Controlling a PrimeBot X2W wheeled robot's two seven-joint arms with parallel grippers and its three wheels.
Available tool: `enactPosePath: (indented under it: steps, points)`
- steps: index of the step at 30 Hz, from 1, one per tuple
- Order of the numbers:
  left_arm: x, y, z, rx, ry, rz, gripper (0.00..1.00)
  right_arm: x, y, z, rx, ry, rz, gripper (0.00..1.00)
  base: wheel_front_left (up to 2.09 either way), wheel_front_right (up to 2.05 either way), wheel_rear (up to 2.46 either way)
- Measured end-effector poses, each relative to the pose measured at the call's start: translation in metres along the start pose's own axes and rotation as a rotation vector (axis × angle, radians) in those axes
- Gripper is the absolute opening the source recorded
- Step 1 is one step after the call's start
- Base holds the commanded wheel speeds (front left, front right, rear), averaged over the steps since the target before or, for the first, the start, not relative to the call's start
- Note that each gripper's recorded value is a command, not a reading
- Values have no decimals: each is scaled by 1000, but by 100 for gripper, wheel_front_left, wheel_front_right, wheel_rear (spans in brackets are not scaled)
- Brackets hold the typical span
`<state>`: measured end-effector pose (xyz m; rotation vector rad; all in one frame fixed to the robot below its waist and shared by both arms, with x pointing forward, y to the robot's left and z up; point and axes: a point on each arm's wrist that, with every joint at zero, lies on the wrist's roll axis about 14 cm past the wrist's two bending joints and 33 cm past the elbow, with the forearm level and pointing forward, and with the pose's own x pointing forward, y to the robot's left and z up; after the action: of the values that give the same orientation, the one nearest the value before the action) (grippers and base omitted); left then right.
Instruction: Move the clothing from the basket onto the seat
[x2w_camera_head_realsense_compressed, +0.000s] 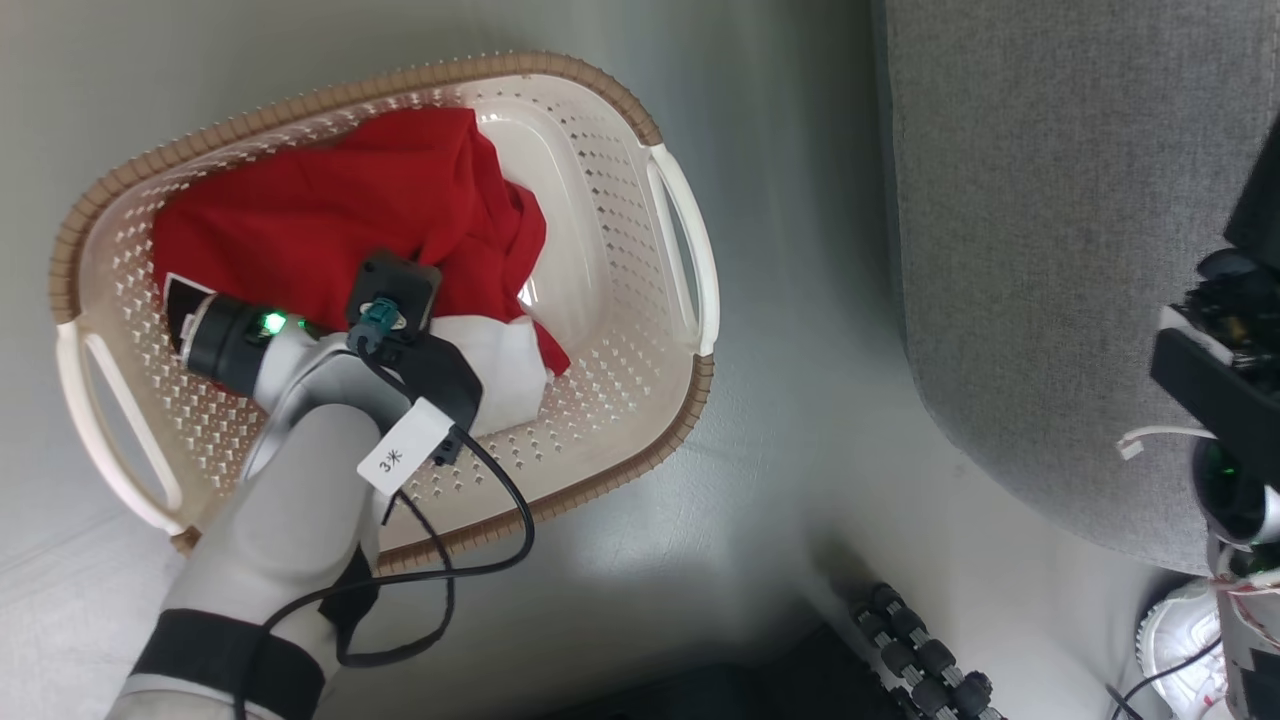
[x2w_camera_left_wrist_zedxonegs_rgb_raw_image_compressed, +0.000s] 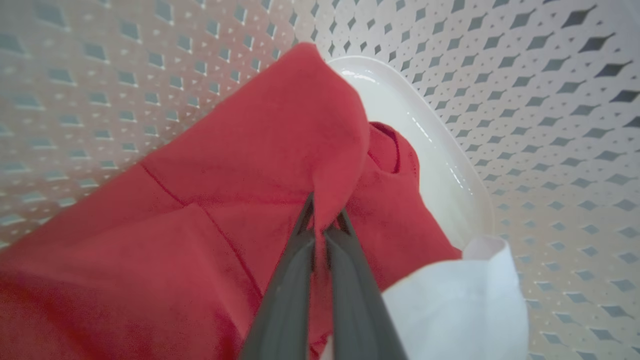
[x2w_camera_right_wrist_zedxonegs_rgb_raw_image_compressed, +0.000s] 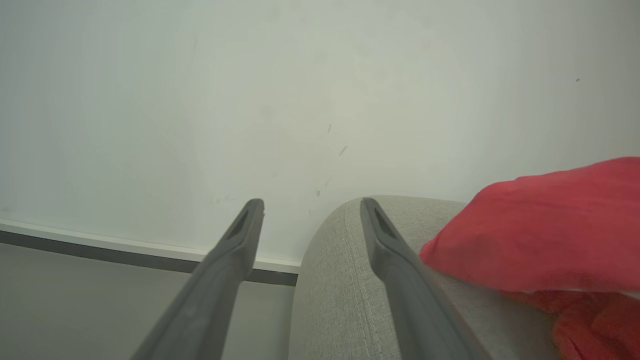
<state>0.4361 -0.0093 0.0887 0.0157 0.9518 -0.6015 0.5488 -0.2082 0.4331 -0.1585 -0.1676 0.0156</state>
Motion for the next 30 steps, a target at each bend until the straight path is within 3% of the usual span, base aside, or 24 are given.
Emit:
enactPosePath:
  steps: [18,30]
  points:
    - [-53,-2,81,-25,-261,-15,0,0,18,9,53,31,56,100,0,0,0]
    - [-125,-7,184,56,-540,-6,0,-4,26,38,127,21,61,100,0,0,0]
